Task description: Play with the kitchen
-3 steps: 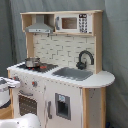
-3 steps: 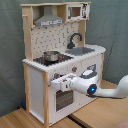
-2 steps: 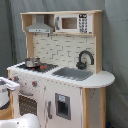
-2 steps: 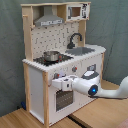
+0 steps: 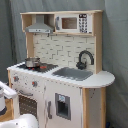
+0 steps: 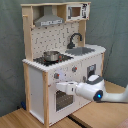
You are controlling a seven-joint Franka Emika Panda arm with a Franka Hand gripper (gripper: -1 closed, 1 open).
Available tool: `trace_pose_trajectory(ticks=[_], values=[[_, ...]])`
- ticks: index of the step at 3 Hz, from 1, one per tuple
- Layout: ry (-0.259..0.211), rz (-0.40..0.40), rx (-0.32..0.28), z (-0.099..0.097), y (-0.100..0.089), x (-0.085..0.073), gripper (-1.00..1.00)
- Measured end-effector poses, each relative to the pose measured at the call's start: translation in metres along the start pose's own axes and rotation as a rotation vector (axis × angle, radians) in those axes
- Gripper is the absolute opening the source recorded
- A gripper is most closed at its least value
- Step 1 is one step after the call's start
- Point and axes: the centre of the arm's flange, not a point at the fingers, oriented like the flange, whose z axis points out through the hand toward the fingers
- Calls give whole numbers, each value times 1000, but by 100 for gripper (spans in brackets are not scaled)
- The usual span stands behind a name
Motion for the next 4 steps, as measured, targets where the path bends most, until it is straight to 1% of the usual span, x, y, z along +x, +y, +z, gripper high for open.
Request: trace_pose_trajectory(ticks=[1, 2, 3, 4], values=[[4, 73, -1, -18, -16, 6, 100], [-1, 150, -12, -35, -28, 6, 100], [-5, 227, -27, -50, -36, 3, 100], [-10, 311, -38, -61, -43, -4, 100]])
